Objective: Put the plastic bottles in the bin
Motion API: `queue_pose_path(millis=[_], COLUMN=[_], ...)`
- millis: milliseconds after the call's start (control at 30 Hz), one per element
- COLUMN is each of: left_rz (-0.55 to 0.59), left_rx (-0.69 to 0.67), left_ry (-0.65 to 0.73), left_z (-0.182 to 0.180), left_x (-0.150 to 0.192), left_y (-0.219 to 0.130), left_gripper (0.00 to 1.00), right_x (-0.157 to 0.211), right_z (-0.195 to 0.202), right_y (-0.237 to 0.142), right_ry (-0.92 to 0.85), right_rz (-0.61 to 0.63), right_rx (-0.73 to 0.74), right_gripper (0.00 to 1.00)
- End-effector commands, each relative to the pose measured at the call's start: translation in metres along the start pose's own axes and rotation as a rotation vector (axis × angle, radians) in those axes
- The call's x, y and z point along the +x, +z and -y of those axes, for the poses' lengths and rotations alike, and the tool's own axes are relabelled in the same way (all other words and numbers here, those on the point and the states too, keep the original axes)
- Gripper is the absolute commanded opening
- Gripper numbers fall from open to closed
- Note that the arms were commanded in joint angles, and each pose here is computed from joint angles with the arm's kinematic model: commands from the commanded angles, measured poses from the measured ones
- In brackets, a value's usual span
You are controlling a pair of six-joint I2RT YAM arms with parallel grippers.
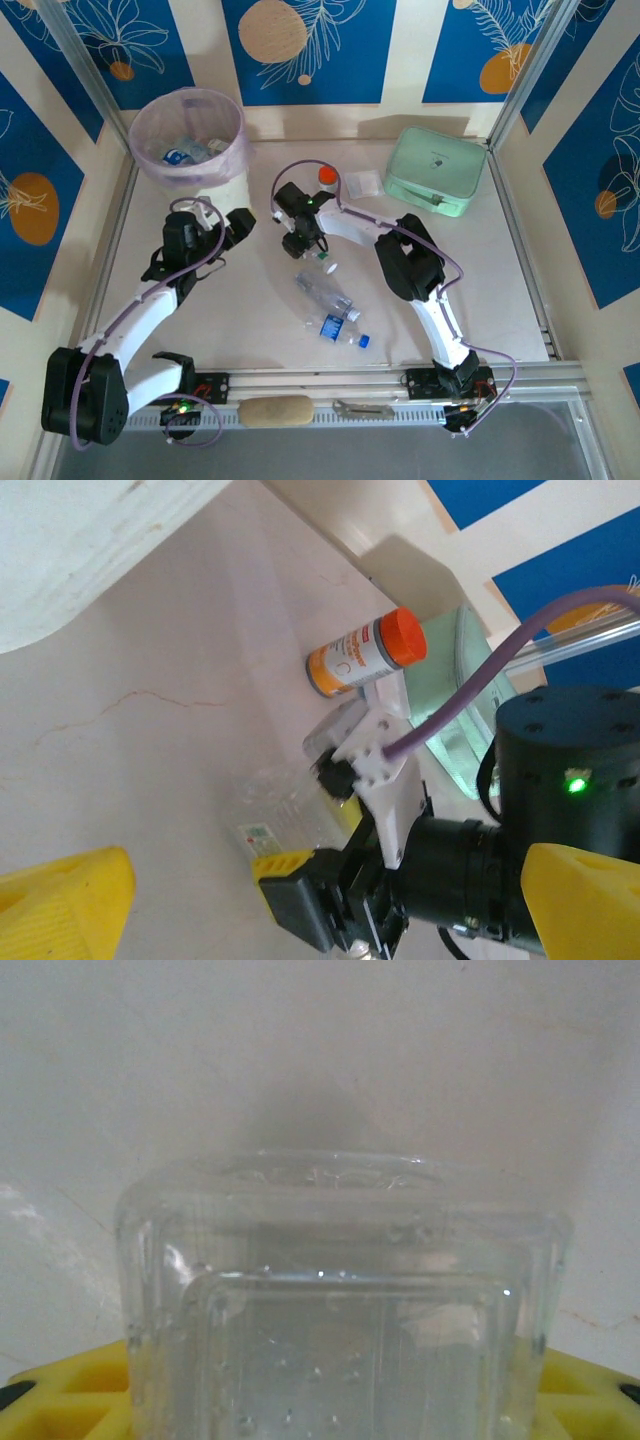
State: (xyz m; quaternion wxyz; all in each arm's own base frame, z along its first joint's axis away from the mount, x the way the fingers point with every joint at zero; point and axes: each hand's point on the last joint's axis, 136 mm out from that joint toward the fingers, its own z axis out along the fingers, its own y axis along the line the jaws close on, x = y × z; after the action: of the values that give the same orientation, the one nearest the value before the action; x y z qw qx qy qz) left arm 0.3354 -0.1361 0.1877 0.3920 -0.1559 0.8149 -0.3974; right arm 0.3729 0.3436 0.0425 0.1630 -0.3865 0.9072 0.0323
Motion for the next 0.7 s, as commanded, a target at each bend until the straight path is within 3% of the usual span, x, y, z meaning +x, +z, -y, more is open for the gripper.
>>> queue_pose_path(millis=[0, 400, 667], left_rz=[0.001, -0.078, -0.178], left_rx=[0.046, 0.147, 0.247], left_ry=[0.068, 0.161, 0.207], left_z=[0.023, 0.069, 0.11], left_x=[-0.004, 0.032, 0.069], left_y=[0.002, 0.029, 0.055], left_gripper=[0.99, 0.99, 1.0], right_x=[-0.031, -0.048, -0.048], right_z=[0.014, 0.051, 0.054], right_y=[-0.048, -0.137, -0.167], right_ry=[0.169, 0.65, 0.778], right_rz=[0.121, 0.289, 0.409], right_rx=[-0.053, -0.282, -0.381], right_gripper=[0.53, 0.51, 0.49])
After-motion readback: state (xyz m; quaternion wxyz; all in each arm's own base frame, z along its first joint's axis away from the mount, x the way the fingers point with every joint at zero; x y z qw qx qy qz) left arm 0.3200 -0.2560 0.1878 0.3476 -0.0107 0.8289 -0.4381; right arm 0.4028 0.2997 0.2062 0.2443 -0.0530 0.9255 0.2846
